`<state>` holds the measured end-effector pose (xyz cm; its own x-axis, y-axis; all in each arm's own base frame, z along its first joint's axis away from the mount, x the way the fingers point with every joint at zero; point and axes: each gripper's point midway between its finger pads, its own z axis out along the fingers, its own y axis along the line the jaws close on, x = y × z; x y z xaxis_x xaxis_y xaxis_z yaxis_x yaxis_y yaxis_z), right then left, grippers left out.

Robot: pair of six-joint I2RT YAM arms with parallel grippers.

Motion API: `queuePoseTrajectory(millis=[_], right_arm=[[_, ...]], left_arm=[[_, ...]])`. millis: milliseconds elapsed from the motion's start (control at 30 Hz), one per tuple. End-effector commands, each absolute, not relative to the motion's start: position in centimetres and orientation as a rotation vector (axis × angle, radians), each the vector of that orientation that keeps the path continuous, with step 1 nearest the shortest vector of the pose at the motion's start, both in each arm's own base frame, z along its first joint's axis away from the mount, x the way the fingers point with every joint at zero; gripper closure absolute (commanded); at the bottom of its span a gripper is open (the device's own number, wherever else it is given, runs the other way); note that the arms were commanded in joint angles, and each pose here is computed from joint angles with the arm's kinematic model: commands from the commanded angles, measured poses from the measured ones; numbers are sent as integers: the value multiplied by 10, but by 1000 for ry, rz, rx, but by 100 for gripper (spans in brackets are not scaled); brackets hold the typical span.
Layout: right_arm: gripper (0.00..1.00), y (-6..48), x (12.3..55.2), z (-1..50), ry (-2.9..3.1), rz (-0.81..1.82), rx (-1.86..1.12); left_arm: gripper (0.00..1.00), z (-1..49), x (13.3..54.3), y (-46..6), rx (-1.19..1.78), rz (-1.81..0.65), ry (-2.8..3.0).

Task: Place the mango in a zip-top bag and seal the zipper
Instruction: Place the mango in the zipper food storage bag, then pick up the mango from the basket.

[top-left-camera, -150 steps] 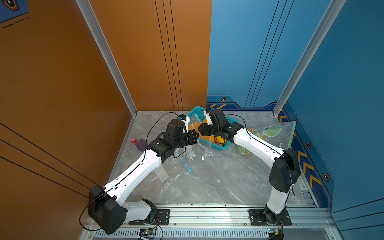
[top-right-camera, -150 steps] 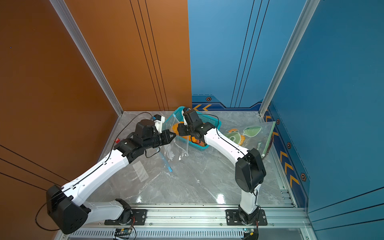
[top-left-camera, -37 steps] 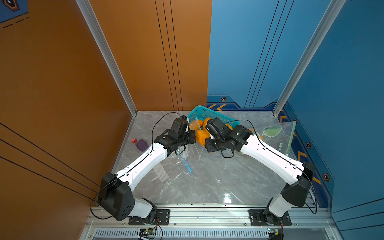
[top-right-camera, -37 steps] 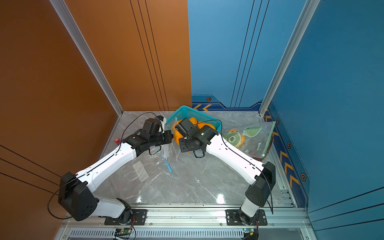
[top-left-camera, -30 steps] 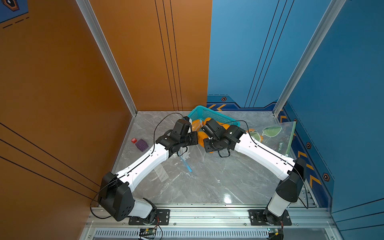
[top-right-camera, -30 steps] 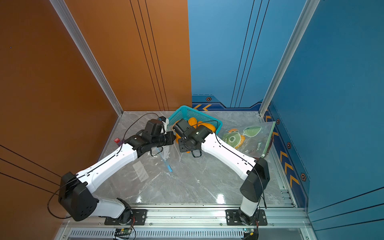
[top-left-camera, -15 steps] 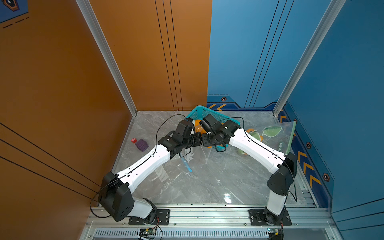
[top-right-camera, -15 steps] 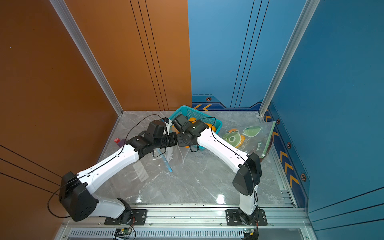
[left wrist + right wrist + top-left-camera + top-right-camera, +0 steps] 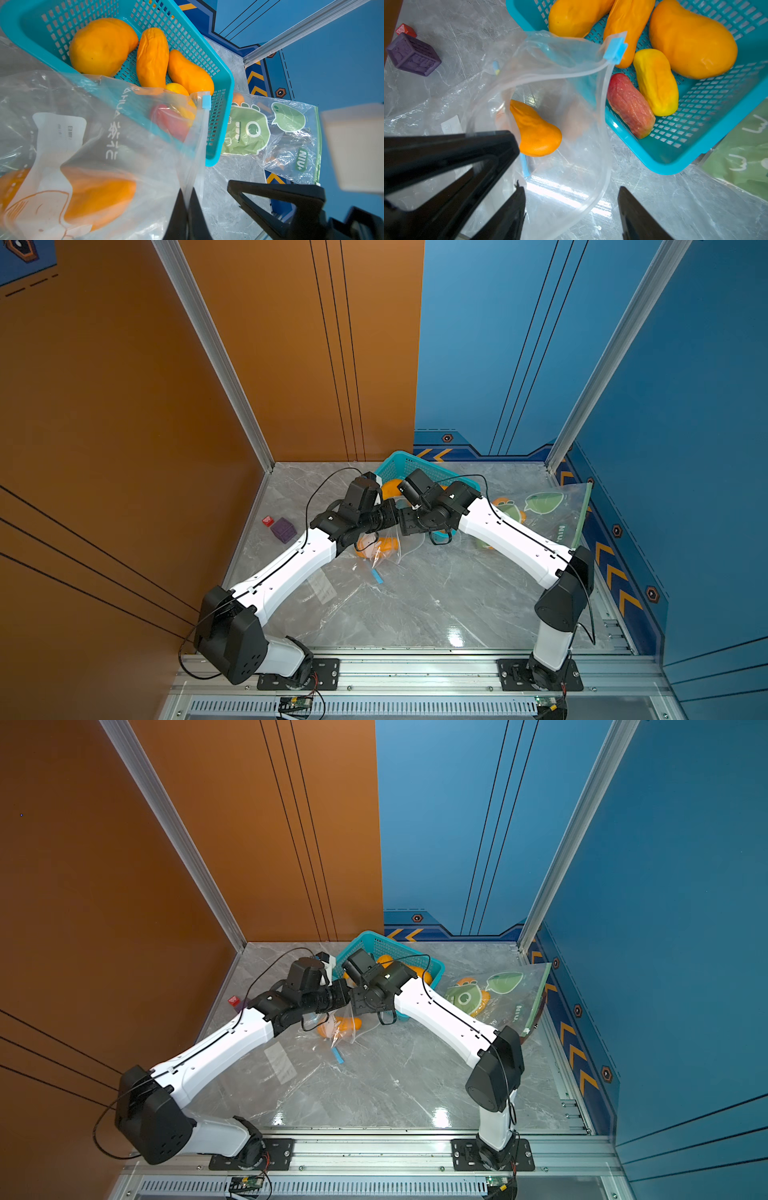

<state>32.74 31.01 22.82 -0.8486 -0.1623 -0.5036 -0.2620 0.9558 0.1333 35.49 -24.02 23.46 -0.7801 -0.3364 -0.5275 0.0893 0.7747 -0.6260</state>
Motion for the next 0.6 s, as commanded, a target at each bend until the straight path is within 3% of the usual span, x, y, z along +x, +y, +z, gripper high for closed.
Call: queuePoseTrajectory(millis=[0, 233, 567], right_arm=[[30, 283, 333, 282, 2470, 288, -254], [27, 225, 369, 280, 2469, 168, -203], [21, 194, 458, 205, 2577, -106, -366]], left_arm=[[100, 238, 354, -231, -209, -875, 2300], [100, 236, 354, -226, -215, -858, 2299], [100, 242, 359, -218, -243, -810, 2266]])
